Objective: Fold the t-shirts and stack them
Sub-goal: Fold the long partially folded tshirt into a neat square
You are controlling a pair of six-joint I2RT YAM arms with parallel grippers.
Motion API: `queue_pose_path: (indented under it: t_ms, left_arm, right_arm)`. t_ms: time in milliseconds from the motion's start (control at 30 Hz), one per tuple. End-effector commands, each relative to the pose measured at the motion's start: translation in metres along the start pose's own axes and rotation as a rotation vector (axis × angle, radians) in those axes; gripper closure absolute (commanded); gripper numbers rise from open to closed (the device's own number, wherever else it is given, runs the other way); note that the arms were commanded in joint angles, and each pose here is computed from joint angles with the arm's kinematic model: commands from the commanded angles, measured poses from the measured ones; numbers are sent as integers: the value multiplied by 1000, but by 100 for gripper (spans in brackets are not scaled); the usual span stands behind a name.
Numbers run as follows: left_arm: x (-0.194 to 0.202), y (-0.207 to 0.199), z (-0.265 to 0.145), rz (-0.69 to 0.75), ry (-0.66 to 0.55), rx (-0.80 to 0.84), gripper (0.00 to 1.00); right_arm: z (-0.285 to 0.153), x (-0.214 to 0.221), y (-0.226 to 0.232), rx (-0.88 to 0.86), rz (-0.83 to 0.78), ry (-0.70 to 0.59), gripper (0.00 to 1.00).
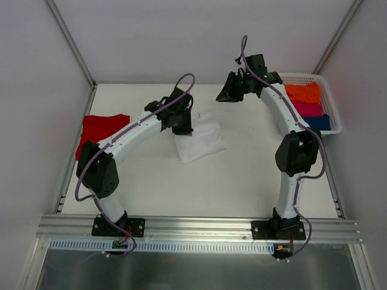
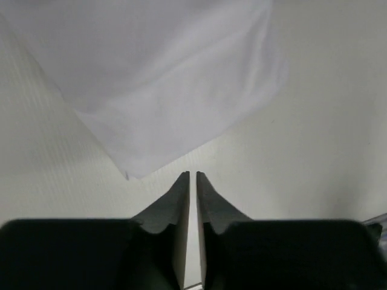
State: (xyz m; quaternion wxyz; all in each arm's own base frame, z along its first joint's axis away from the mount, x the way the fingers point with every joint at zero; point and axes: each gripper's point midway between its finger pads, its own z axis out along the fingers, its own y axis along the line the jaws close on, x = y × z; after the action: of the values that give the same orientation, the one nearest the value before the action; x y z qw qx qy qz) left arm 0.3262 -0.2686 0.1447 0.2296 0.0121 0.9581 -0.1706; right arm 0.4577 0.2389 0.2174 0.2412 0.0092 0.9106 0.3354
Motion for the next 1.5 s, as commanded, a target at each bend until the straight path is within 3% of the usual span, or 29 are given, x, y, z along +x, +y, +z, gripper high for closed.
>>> queue_pose_path:
  t_ms: [0, 33, 67, 133, 267, 300, 367, 600, 1000, 1467]
  left_arm:
    - [-55, 1, -58, -14, -182, -87, 84]
    - [-62, 3, -62, -16, -200, -108, 74]
    - [-69, 3, -65, -16, -219, -125, 55]
    - [-68, 17, -60, -9, -206, -195, 47]
    - [-47, 43, -44, -76, -110, -267, 19]
    - [-43, 48, -41, -84, -96, -281, 7]
    - [-32, 56, -35, -95, -60, -305, 1]
    - [-23, 57, -8, -72, 13, -281, 1]
    - [-63, 51, 35, -21, -8, -242, 1]
    - [-70, 59, 47, -34, 13, -213, 1]
  right_arm:
    - [-24, 10, 17, -52, -42, 35, 78]
    - [-22, 13, 12, -41, -44, 46, 75]
    - [-20, 18, 7, -31, -37, 68, 74]
    - [-13, 25, -1, -23, -39, 93, 73]
    - [-3, 30, -11, -12, -25, 122, 72]
    - [-1, 29, -12, -13, -25, 124, 72]
    - [0, 28, -12, -11, -25, 124, 72]
    - [14, 29, -26, 16, -24, 141, 71]
    - [46, 46, -72, 106, 28, 221, 71]
    - [61, 59, -101, 165, 47, 268, 71]
